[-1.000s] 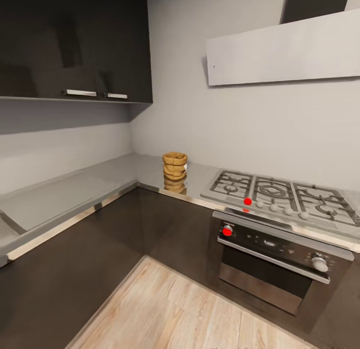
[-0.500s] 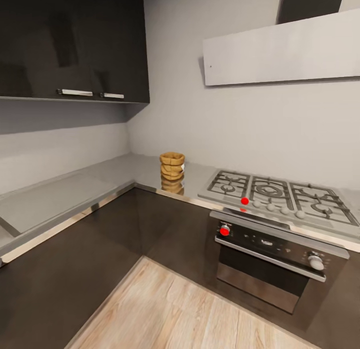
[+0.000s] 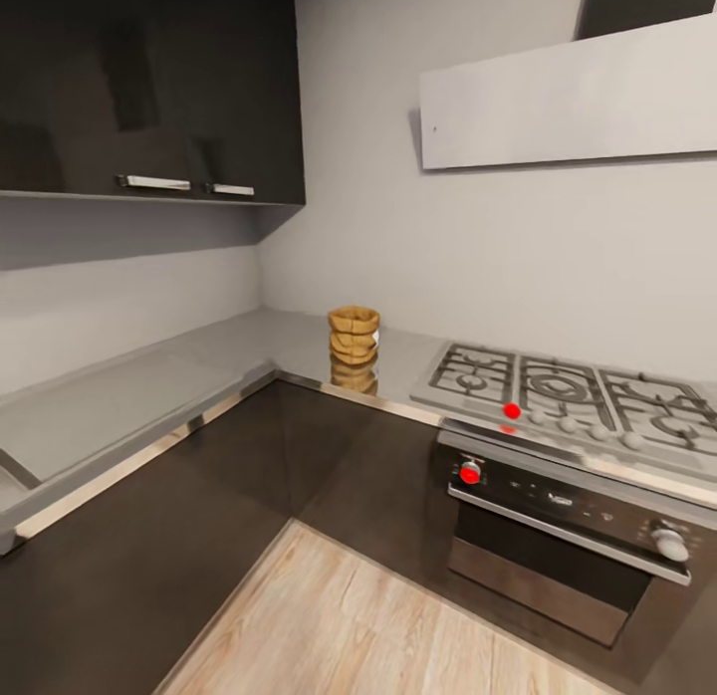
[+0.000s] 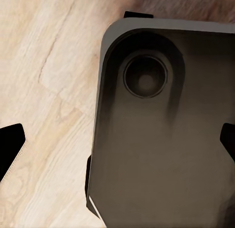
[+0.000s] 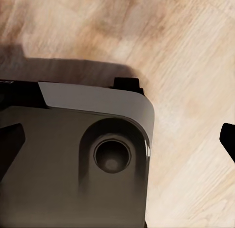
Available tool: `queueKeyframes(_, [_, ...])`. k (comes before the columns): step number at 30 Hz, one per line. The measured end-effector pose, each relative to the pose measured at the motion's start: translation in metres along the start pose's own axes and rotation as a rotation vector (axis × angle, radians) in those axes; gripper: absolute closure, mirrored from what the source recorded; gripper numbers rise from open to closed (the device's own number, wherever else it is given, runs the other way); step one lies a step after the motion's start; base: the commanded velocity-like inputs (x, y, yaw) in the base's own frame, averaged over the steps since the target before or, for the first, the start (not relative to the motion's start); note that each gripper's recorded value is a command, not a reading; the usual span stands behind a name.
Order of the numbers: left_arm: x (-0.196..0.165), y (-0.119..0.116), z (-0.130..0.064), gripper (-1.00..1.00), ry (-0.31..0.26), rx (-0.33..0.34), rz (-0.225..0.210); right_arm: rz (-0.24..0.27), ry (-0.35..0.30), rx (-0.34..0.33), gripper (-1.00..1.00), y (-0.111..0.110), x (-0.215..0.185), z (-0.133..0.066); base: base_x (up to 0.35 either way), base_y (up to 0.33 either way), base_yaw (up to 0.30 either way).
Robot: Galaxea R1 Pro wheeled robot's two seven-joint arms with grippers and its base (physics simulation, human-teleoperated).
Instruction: In the kitchen, take the popcorn bag from the countertop, put it into the microwave, and heat it until the popcorn is cooked so the cooked popcorn ends up inside the bag.
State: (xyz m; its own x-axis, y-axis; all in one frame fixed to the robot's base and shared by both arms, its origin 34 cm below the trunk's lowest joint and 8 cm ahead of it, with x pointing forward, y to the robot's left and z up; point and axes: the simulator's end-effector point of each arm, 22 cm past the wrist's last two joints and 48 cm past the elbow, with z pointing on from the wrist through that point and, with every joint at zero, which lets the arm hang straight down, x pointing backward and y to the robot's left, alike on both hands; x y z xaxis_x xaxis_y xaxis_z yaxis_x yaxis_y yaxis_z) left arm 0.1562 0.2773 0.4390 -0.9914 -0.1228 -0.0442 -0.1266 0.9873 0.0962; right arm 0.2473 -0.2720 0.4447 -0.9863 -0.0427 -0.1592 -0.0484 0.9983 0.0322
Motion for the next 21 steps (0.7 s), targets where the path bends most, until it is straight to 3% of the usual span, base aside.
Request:
queueKeyframes(16, [-0.0004,0.0,0.0001,-1.0,-0.001,0.0,0.001,0.0,-0.001,0.004,-1.0,-0.0008,-0.0001,0.0001,0.015,0.143,0.0])
queueKeyframes(21, [-0.0002,-0.0001,0.0001,-1.0,0.0,0.0,-0.001,0.001,-0.002,0.008,-1.0,-0.0017,-0.0006,0.0001,0.0,0.052,-0.193])
